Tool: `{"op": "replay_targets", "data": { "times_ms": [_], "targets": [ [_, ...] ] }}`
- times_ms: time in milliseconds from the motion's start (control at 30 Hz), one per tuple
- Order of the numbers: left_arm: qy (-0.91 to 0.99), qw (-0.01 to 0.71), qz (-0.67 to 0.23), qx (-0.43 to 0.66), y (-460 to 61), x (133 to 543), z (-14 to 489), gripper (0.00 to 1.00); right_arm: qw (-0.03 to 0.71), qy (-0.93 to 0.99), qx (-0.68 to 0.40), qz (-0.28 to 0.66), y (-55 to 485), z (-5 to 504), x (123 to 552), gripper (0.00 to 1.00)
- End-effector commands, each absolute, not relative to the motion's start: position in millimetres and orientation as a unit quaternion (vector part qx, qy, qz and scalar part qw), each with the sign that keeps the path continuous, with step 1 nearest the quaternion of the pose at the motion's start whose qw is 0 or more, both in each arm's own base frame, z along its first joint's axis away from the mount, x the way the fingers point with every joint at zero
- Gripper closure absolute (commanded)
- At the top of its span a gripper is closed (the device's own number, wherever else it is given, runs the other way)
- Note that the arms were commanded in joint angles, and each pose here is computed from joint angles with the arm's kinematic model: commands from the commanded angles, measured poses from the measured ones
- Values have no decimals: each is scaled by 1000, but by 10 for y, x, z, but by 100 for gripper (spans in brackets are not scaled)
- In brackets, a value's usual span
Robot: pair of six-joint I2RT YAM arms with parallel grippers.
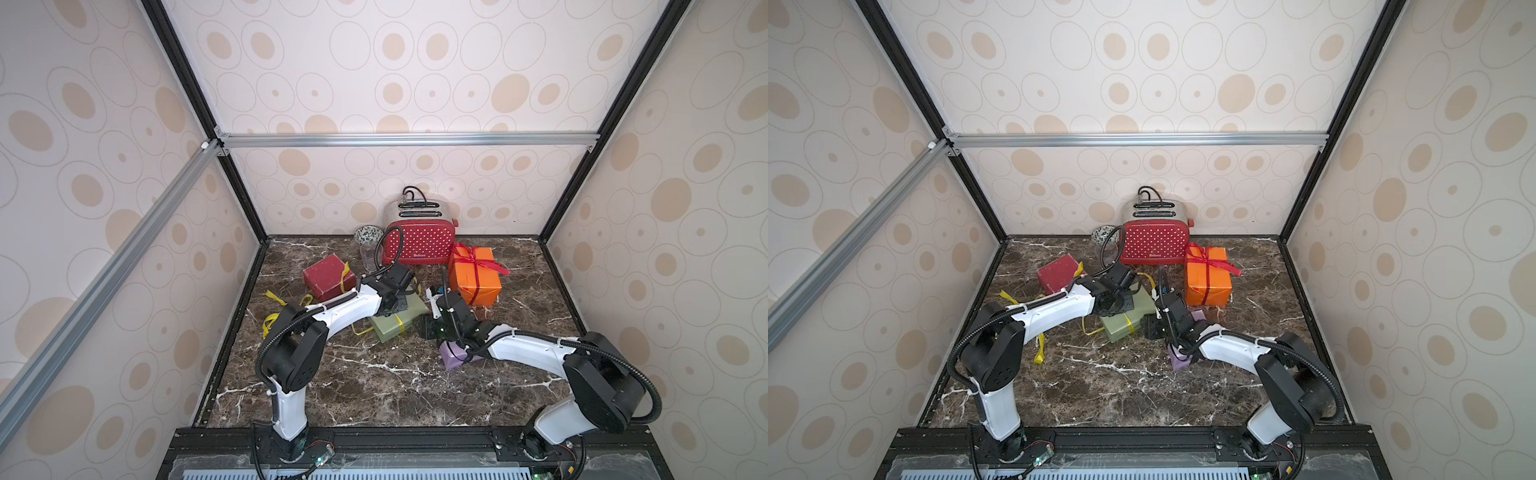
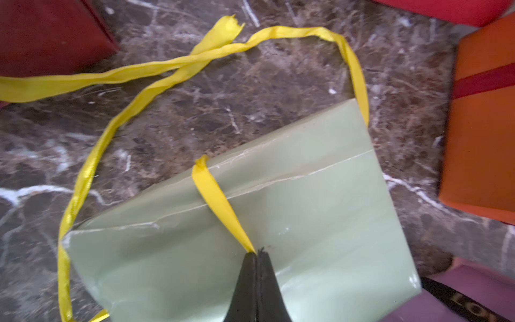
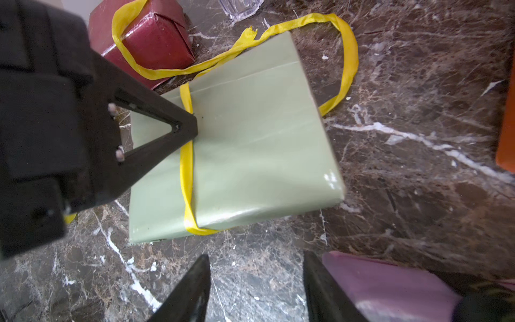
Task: Untie the ribbon bows on the gift boxes
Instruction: Pull the ribbon from the gift box.
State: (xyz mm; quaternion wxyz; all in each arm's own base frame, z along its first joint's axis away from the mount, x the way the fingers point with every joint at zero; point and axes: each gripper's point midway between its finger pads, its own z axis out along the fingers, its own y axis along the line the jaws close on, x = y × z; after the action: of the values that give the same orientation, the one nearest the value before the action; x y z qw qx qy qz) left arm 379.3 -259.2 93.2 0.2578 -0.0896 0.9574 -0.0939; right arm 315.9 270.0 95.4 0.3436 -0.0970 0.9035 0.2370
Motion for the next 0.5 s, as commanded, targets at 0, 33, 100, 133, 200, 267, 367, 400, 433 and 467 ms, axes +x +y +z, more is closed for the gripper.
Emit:
{"op": "replay_targets", "data": {
  "times_ms": [0, 33, 100, 133, 200, 267, 367, 400, 433, 467],
  "targets": [
    [943, 290, -148, -70, -2751, 3821, 1230, 100, 350, 903, -86, 233, 2650, 1008, 3165, 45],
    [939, 299, -157, -70, -2754, 3835, 1290, 100, 350, 904, -85, 232, 2644, 1003, 3161, 45],
    [932, 311, -170, -69, -2763, 3839, 1372, 100, 351, 903, -84, 233, 2644, 1015, 3164, 45],
    [929, 317, -176, -69, -2765, 3836, 1415, 100, 352, 902, -84, 234, 2646, 1025, 3167, 45],
    [923, 327, -190, -66, -2782, 3830, 1490, 100, 352, 903, -84, 232, 2641, 1018, 3161, 45],
    [916, 339, -205, -64, -2793, 3837, 1590, 100, 353, 902, -84, 233, 2639, 1031, 3161, 45],
    [902, 364, -224, -57, -2802, 3844, 1792, 100, 356, 901, -83, 232, 2627, 1044, 3161, 45],
    [897, 373, -230, -54, -2799, 3848, 1873, 100, 358, 901, -82, 231, 2619, 1051, 3165, 45],
    [891, 384, -237, -50, -2801, 3851, 1965, 100, 358, 901, -83, 231, 2621, 1051, 3162, 45],
    [886, 393, -243, -46, -2801, 3849, 2050, 100, 358, 901, -83, 231, 2619, 1047, 3161, 45]
  ]
}}
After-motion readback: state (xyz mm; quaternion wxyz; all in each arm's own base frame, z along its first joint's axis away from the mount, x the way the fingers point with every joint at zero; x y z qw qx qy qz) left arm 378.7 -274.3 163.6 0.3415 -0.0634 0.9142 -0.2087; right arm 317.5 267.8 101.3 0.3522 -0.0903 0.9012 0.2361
